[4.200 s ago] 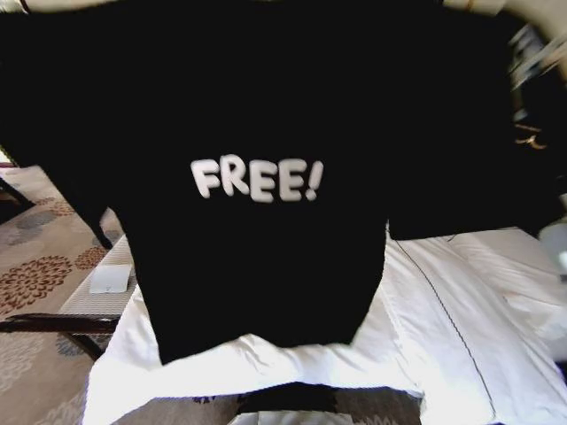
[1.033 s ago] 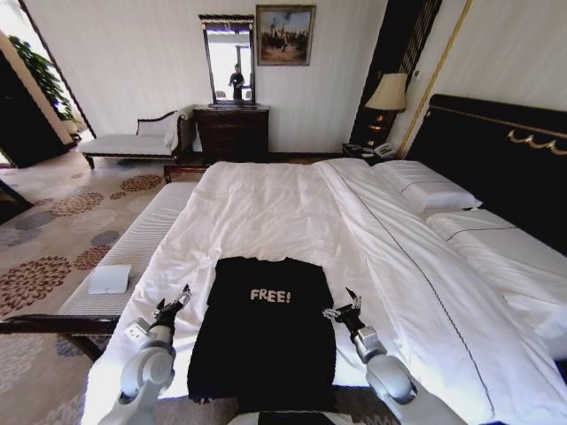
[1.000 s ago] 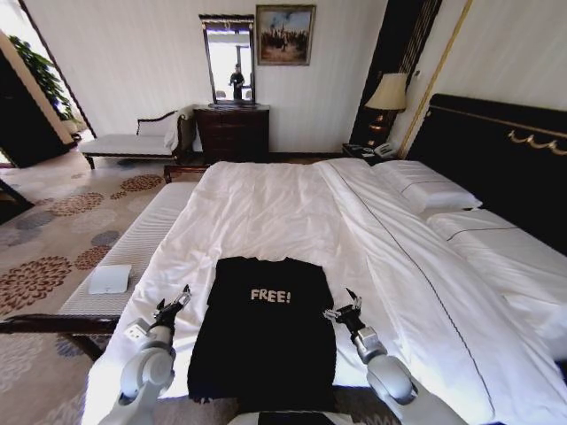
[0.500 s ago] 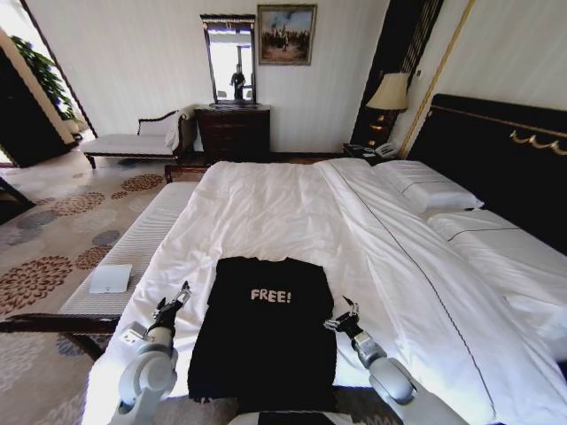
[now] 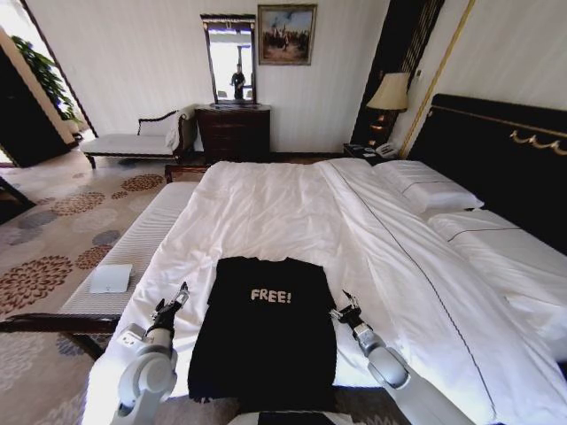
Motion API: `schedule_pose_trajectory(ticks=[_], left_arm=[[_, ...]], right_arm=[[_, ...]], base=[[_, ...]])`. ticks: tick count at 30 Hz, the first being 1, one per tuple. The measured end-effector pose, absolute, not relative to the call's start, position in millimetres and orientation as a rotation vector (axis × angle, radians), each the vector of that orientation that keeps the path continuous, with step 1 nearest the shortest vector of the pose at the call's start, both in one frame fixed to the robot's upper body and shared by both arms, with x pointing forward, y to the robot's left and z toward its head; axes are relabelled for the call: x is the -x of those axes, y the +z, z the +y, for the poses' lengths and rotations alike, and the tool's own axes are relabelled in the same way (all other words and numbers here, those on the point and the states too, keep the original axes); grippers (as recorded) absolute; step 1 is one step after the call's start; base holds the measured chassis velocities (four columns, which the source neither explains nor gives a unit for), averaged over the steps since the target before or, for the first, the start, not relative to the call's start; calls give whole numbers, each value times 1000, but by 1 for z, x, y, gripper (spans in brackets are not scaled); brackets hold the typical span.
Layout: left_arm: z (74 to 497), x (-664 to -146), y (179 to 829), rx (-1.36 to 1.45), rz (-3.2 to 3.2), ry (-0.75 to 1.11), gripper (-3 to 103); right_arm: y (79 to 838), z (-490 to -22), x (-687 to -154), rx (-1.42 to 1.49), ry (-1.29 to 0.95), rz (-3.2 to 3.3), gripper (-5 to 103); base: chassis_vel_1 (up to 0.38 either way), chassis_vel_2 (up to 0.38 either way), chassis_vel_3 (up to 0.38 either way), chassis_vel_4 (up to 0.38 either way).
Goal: Fold the clothes on the bed.
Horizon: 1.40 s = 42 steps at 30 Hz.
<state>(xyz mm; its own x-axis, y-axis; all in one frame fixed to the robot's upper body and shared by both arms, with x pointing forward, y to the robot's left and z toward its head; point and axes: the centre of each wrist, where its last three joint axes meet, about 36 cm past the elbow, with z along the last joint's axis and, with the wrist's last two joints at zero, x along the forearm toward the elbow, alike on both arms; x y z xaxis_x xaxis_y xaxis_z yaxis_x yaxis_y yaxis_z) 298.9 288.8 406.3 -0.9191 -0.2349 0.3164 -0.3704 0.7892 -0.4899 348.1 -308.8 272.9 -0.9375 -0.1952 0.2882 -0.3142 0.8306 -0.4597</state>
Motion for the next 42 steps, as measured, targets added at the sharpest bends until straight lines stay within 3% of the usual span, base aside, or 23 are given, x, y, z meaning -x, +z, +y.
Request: schedule_pose_trajectory(ticks=[5, 8, 11, 14, 25, 28, 32, 34, 37, 42], left_arm=[[295, -302, 403, -490, -2743, 810, 100], [297, -302, 401, -501, -2741, 803, 100], [301, -301, 397, -516, -2735, 797, 100], [302, -301, 396, -524, -2732, 796, 100], [302, -301, 393, -530, -2725, 804, 100], [302, -302, 393, -530, -2726, 804, 100], [302, -302, 393, -531, -2727, 803, 100], [301, -302, 393, -531, -2726, 803, 100], [299, -301, 392, -529, -2725, 802, 100], [300, -301, 392, -531, -2725, 794, 100]], right_arm=[[269, -296, -348, -439, 707, -2797, 41], [267, -293, -349, -453, 699, -2801, 35], [267, -291, -351, -469, 696, -2810, 19], [267, -292, -352, -485, 704, -2809, 15], [264, -290, -356, -530, 750, -2793, 58], [263, -290, -356, -536, 758, -2790, 63], [262, -290, -360, -553, 785, -2785, 85], [261, -290, -362, -557, 794, -2784, 85], [260, -291, -367, -579, 815, -2779, 100], [259, -292, -369, -594, 815, -2775, 85]], base=[[0, 0, 0, 0], [0, 0, 0, 0], [0, 0, 0, 0], [0, 0, 0, 0], [0, 0, 0, 0], [0, 0, 0, 0], [0, 0, 0, 0], [0, 0, 0, 0], [0, 0, 0, 0], [0, 0, 0, 0]])
